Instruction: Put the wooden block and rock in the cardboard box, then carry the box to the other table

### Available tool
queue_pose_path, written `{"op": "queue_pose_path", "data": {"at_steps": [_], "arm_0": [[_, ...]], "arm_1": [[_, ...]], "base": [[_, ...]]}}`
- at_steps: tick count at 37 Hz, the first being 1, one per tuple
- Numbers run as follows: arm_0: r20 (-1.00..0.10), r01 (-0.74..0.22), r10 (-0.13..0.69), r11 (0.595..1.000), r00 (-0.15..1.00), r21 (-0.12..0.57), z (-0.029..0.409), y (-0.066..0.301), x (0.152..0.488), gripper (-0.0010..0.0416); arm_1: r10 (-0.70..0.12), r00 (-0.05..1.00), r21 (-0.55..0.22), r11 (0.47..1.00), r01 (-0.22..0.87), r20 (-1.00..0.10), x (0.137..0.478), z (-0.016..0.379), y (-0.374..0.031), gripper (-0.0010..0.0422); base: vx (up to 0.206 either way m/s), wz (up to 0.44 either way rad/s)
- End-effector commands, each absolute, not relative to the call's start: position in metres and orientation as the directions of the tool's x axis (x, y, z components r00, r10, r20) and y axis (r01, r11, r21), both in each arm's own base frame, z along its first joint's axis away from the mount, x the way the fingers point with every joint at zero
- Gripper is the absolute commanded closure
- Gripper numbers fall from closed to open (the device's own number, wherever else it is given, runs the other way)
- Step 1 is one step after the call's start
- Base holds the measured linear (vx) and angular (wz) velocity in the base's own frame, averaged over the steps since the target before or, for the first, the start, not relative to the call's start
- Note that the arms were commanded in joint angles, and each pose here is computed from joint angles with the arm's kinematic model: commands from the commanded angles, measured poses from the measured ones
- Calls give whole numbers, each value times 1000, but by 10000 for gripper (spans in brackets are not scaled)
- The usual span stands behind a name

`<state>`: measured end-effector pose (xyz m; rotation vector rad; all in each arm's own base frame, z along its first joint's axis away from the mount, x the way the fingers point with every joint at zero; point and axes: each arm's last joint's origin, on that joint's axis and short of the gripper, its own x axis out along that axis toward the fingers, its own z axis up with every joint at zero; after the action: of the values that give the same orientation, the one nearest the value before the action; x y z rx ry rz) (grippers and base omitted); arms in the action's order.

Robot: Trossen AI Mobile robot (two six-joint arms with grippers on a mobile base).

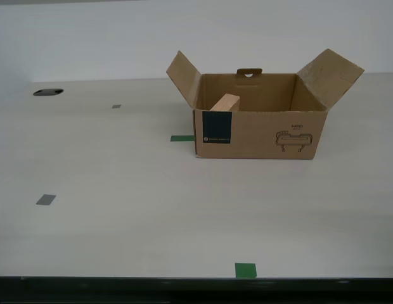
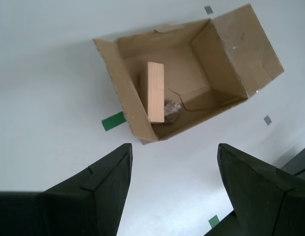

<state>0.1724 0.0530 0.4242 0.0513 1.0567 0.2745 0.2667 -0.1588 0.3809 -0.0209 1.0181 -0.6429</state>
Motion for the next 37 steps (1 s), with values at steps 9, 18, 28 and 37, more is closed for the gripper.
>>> {"op": "queue_pose_path", "data": {"at_steps": [9,18,28,37], "arm_0": [[-892,-152,155,984,425,98,430,47,160,16],[-912,-127,141,987,385,98,419,47,161,16],[-914,-122,133,988,383,92,417,47,161,16],[-915,-74,100,994,390,77,417,41,162,16]], "arm_1": [[-466,354,-282,841,461,-811,257,388,-137,181],[-461,345,-281,843,459,-818,256,388,-136,181],[-435,339,-265,855,446,-835,258,380,-136,181],[-432,339,-266,859,437,-836,264,368,-137,181]], "base": [[0,0],[0,0],[0,0],[0,0]]}}
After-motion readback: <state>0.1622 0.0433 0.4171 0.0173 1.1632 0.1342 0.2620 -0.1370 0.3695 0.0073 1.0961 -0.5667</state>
